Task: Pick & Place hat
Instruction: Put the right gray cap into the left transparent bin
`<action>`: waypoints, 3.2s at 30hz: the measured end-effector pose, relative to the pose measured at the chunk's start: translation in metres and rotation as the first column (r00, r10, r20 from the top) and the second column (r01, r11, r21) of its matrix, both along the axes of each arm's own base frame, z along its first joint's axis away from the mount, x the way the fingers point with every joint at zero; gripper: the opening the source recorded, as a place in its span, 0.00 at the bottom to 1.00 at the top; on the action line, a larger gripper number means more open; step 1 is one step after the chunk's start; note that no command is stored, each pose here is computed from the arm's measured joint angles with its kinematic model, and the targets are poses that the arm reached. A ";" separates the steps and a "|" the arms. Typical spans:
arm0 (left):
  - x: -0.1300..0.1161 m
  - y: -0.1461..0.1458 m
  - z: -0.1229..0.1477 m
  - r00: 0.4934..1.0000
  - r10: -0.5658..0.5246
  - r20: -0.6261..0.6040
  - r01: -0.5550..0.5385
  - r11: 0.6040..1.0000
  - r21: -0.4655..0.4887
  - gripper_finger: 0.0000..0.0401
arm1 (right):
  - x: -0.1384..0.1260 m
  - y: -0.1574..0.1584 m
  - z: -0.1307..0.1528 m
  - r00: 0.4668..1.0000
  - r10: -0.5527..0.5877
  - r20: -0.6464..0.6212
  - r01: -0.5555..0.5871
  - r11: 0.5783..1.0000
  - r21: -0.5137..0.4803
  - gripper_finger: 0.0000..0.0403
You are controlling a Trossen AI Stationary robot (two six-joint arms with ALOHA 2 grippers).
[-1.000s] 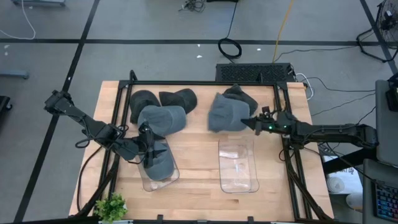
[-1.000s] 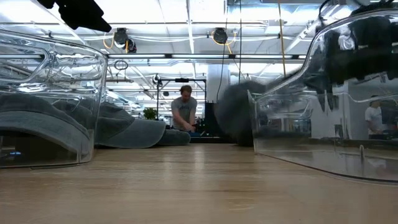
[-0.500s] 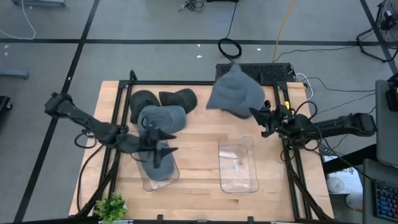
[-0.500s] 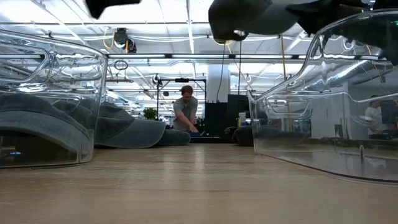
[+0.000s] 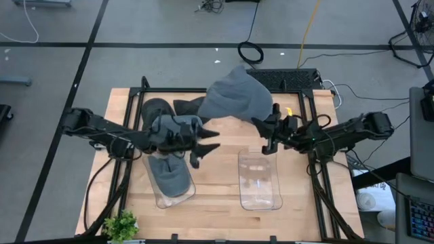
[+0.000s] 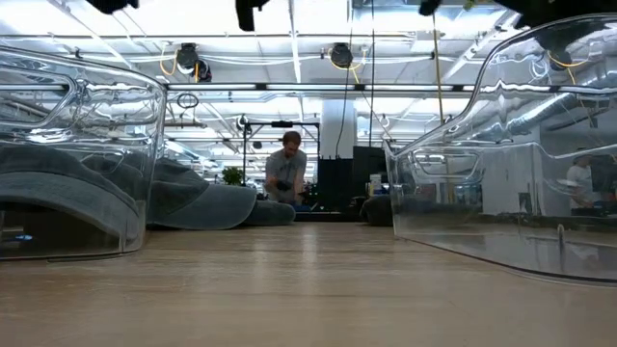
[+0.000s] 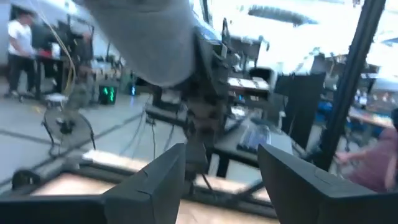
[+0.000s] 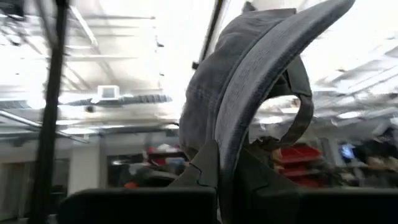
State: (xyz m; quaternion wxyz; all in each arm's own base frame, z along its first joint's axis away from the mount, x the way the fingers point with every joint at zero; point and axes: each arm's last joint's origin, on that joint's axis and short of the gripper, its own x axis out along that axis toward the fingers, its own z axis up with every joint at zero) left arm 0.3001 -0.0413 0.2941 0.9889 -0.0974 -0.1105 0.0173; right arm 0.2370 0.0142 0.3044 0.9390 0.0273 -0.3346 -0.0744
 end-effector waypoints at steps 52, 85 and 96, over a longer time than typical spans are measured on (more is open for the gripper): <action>0.006 0.042 0.009 0.975 0.032 0.221 -0.040 0.999 0.033 0.42 | 0.069 0.004 -0.002 0.996 -0.065 -0.065 0.061 0.996 -0.066 0.00; -0.184 -0.010 -0.012 0.743 -0.338 -0.577 0.143 0.923 -0.357 0.02 | 0.051 0.004 -0.042 0.892 -0.025 -0.450 0.035 0.999 0.014 0.27; -0.208 -0.053 -0.094 0.755 -0.405 -0.515 0.193 0.889 -0.416 0.02 | 0.051 0.005 -0.044 0.884 -0.025 -0.467 0.035 0.999 0.013 0.26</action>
